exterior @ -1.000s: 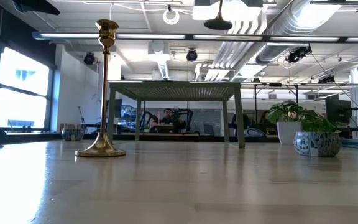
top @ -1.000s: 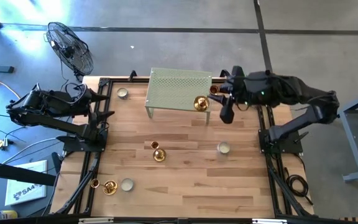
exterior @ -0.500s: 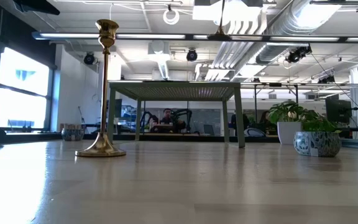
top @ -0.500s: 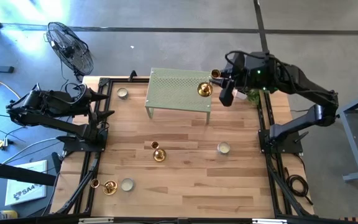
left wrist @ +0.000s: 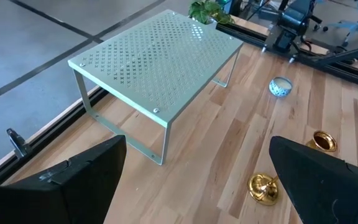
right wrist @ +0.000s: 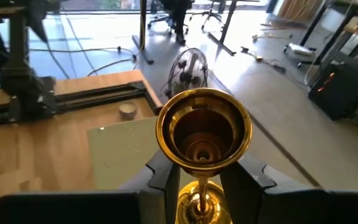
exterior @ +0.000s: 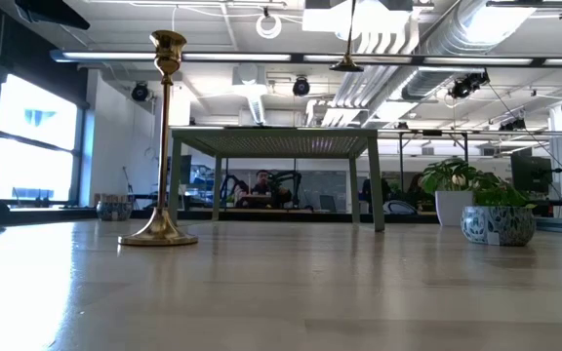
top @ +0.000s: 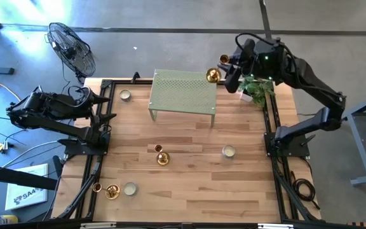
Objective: Stock candles and holders on shelf
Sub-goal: Put the right gold candle holder on the shelf
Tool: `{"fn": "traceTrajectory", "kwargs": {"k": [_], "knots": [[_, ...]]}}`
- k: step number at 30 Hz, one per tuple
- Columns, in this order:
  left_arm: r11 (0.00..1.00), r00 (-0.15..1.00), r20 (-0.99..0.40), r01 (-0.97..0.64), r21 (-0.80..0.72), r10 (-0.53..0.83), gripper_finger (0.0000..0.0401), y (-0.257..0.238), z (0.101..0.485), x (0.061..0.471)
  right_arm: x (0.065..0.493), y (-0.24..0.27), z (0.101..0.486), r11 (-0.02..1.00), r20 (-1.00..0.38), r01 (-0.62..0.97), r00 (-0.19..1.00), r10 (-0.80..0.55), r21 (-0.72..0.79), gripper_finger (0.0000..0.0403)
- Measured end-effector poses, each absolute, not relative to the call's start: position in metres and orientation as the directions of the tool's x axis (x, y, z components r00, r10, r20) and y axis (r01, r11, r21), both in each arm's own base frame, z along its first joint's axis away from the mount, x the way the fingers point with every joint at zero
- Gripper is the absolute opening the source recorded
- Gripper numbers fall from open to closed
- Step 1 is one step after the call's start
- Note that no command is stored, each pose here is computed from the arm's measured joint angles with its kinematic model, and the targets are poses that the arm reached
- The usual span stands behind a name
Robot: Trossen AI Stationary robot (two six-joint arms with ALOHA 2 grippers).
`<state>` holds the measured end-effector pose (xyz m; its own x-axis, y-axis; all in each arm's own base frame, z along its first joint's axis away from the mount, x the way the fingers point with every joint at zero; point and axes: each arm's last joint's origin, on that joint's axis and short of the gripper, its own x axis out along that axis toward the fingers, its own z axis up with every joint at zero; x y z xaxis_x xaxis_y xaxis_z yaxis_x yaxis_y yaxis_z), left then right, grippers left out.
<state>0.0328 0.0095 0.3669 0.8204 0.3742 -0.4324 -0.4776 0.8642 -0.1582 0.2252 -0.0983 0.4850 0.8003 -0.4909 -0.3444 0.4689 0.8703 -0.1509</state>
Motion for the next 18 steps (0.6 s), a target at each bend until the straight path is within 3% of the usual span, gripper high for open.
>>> {"fn": "traceTrajectory", "kwargs": {"k": [18], "knots": [[0.855, 0.769, -0.512, -0.505, -0.117, 0.384, 0.0388, 0.007, 0.335, 0.05, 0.263, -0.155, 0.45, 0.898, -0.433, 0.426, 0.793, -0.429, -0.11, 0.0089]]}}
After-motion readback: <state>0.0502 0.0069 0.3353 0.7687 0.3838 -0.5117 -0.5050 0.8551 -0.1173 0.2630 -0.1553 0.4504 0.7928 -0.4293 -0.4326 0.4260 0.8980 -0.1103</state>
